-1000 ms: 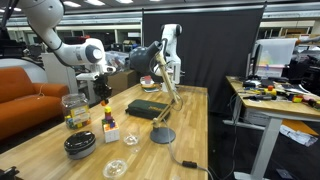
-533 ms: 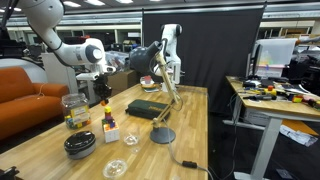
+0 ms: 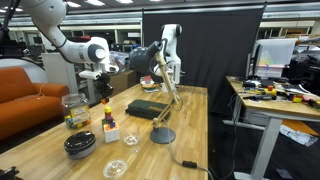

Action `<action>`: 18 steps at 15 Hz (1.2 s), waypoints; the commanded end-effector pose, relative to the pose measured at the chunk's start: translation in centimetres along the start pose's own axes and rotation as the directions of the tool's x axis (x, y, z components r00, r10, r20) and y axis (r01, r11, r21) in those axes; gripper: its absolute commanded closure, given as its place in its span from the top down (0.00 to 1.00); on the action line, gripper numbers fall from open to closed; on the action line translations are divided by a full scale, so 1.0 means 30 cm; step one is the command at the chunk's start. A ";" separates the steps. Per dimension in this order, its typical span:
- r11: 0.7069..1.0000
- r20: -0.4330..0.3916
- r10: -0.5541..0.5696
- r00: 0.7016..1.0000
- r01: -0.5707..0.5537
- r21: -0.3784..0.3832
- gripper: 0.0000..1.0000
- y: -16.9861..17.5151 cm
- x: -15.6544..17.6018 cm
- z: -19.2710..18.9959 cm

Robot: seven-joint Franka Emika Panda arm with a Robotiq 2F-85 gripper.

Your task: Pick the orange block from the table and place it on the yellow block

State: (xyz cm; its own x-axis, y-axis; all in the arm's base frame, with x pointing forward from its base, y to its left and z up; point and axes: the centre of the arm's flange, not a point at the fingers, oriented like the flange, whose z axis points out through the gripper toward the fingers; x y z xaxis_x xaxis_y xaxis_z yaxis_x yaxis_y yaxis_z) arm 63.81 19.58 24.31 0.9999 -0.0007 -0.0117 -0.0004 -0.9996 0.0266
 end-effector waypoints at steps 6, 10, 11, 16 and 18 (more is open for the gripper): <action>0.999 0.074 -0.007 0.997 0.004 0.044 0.07 0.066 0.051 0.002; 0.999 0.108 -0.022 0.994 0.018 0.039 0.07 0.060 0.050 0.047; 0.999 0.108 -0.022 0.994 0.018 0.039 0.07 0.061 0.054 0.054; 0.999 0.082 -0.019 0.996 0.016 0.043 0.07 0.056 0.094 0.031; 0.999 0.082 -0.023 0.996 0.019 0.045 0.07 0.053 0.100 0.022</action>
State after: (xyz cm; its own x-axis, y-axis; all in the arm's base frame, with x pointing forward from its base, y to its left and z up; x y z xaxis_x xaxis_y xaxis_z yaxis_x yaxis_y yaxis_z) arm 65.89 18.01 23.45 0.9976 0.0038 -0.0690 0.0038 -1.0000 -0.0010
